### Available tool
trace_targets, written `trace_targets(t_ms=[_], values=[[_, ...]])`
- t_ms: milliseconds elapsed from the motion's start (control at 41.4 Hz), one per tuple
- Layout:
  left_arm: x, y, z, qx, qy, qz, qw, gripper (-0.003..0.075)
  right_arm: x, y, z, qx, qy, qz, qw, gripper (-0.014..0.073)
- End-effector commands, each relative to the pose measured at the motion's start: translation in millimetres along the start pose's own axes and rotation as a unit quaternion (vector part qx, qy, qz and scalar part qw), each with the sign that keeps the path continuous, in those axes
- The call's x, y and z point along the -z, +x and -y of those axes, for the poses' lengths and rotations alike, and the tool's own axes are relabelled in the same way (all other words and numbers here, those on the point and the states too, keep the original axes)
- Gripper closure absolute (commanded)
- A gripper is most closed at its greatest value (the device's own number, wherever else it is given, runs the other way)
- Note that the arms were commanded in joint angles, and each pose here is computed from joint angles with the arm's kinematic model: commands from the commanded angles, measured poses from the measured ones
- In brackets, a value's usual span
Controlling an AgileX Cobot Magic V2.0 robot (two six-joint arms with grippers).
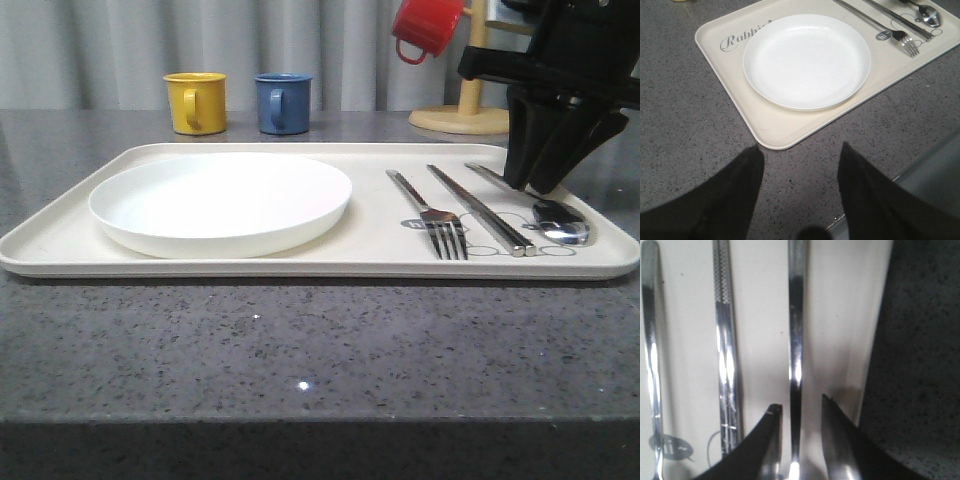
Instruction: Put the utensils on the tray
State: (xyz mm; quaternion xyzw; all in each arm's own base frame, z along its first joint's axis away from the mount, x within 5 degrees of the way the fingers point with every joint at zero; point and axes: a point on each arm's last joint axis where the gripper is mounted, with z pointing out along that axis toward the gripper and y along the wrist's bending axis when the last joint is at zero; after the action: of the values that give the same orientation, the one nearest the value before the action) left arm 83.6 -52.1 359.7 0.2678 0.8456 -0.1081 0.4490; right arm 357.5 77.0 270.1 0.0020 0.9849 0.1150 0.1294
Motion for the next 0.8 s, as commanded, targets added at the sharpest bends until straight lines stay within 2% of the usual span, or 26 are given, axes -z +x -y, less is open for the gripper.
trace_targets(t_ms=[0, 121, 338, 556, 773], values=[[4.7, -12.3, 0.3, 0.004, 0.003, 0.047, 0.999, 0.0364, 55.0, 4.2, -13.6, 0.047, -0.013, 0.074, 0.996, 0.0350], [4.7, -12.5, 0.3, 0.004, 0.003, 0.048, 0.999, 0.0364, 86.3, 26.7, -36.2, 0.129, -0.022, 0.092, 0.987, 0.0350], [4.7, -12.4, 0.3, 0.004, 0.003, 0.047, 0.999, 0.0364, 129.4, 82.2, -55.4, 0.217, -0.003, 0.117, 0.969, 0.0350], [4.7, -12.4, 0.3, 0.004, 0.003, 0.047, 0.999, 0.0364, 164.7, 141.7, -38.0, 0.228, -0.015, 0.164, 0.960, 0.0350], [4.7, -12.4, 0.3, 0.004, 0.003, 0.047, 0.999, 0.0364, 180.2, 194.2, -16.4, 0.230, -0.025, 0.215, 0.949, 0.0350]])
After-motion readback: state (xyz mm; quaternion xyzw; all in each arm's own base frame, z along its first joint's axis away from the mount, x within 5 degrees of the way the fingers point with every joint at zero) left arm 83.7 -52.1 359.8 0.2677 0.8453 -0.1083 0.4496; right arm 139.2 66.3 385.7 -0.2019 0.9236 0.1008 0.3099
